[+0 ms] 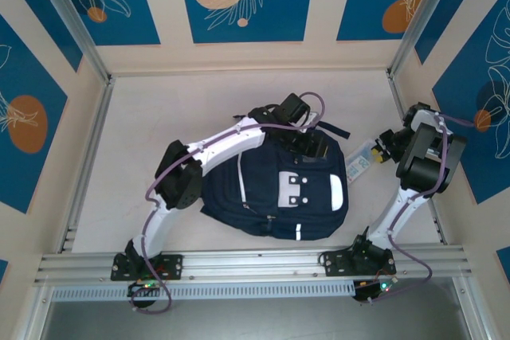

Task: Pack books, pencil case, and school supplies into a backpack

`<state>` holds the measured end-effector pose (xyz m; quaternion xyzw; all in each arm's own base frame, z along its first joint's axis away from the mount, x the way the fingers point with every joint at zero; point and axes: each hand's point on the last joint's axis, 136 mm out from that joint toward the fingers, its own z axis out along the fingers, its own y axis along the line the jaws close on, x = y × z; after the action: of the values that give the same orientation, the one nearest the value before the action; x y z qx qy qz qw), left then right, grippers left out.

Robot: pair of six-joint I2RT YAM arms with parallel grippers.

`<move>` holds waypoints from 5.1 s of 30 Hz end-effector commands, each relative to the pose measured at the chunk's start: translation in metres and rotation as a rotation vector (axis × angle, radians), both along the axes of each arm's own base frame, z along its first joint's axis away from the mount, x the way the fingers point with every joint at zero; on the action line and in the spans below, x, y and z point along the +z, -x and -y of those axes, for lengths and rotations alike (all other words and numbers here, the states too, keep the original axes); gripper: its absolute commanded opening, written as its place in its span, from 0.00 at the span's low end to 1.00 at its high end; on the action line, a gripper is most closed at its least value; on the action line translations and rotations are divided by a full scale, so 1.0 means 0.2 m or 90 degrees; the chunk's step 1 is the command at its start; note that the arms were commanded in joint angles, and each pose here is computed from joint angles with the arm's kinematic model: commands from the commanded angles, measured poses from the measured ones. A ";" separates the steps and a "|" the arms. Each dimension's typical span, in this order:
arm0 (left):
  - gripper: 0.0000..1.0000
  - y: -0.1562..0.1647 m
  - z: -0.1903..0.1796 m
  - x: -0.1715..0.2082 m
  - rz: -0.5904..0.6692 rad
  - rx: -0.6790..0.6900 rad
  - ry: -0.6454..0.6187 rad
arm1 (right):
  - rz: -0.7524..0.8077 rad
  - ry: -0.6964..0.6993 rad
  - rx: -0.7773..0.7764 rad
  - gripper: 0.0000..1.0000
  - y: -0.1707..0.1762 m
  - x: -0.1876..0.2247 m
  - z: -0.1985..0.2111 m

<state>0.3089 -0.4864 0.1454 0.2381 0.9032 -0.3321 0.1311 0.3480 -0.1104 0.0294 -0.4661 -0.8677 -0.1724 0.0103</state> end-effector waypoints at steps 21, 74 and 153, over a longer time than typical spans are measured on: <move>0.73 -0.03 -0.89 0.01 -0.021 0.190 -0.096 | 0.147 -0.149 0.245 0.00 -0.12 0.19 -0.88; 0.67 0.37 -1.10 -0.45 -0.172 0.135 -0.227 | 0.220 -0.309 0.340 0.44 -0.36 0.04 -0.94; 0.90 0.20 -0.21 0.62 0.552 -0.209 -0.011 | 0.156 -0.268 -0.037 0.00 -0.54 0.98 -0.83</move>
<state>0.2679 -0.4189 0.2632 0.4306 0.7844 -0.2250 0.3856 0.4545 0.0417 0.2030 -0.4429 -0.8209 -0.3592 -0.0318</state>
